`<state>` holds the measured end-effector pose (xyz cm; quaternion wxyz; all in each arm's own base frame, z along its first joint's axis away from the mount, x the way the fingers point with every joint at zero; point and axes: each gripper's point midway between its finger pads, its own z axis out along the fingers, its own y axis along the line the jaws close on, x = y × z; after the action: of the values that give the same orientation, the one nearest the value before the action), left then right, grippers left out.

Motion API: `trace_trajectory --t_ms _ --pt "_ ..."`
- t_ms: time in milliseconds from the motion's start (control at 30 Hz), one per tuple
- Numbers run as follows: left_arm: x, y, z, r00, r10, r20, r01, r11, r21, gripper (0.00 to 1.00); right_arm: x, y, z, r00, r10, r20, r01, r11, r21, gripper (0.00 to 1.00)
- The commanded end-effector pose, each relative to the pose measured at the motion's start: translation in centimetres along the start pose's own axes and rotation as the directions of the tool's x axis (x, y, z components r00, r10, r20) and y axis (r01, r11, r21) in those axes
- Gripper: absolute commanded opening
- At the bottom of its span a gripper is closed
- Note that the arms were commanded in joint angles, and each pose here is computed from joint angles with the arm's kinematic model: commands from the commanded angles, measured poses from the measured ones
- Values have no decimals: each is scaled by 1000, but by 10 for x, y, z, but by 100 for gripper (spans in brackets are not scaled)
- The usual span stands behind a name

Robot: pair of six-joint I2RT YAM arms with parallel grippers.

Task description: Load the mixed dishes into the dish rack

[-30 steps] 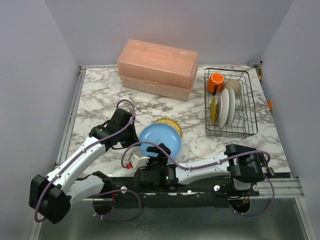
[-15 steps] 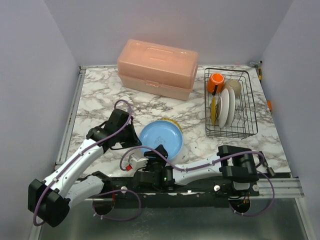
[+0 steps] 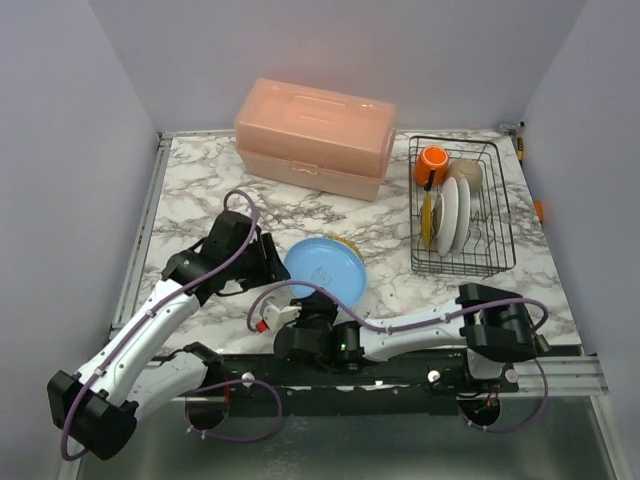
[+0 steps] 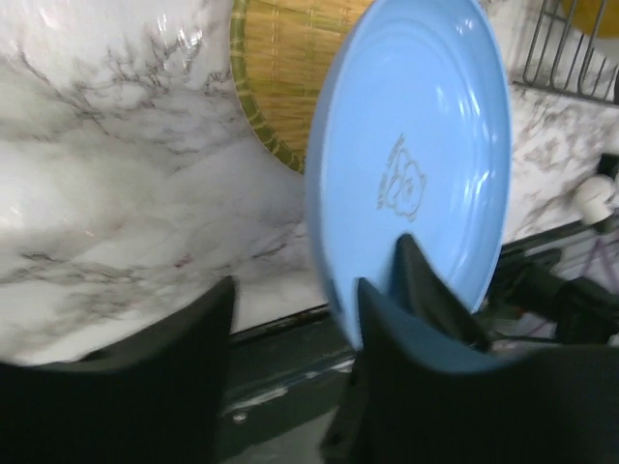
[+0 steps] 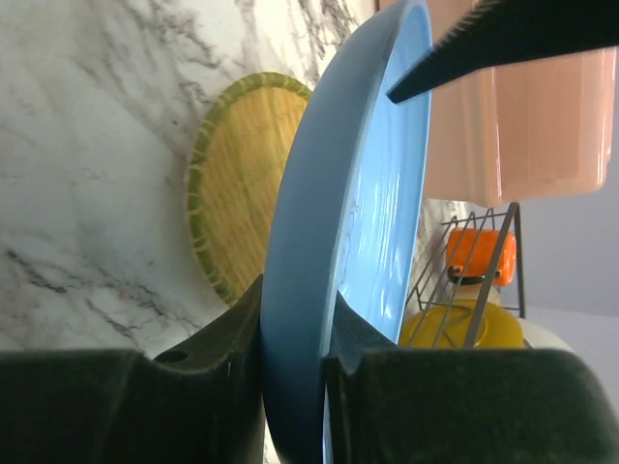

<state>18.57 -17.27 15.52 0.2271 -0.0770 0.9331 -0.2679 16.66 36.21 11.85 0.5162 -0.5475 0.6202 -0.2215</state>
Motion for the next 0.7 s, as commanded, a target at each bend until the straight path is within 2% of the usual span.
trace_trajectory --t_ms 0,100,267,333,400,533,667 --pt "-33 -14 -40 982 152 115 -151 988 -23 69 -6 -32 -2 980 187 69 -184 982 -46 0" --pt "-62 -34 -72 950 200 239 -204 979 -8 83 -3 -40 -3 961 255 102 -245 964 -107 0" --pt "-105 -82 -139 844 207 495 -292 952 98 91 10 -81 -2 881 453 138 -430 888 -164 0" --pt "-116 -98 -159 789 203 579 -343 929 140 92 13 -108 -7 813 557 168 -527 827 -194 0" --pt "-119 -110 -168 751 201 629 -393 902 181 94 14 -151 -18 714 662 228 -628 750 -208 0" --pt "-121 -127 -160 734 238 636 -470 854 223 94 36 -239 -32 535 775 336 -777 607 -165 0" --pt "-127 -127 -140 732 306 608 -503 845 180 94 74 -306 -30 420 828 371 -872 482 -90 0"
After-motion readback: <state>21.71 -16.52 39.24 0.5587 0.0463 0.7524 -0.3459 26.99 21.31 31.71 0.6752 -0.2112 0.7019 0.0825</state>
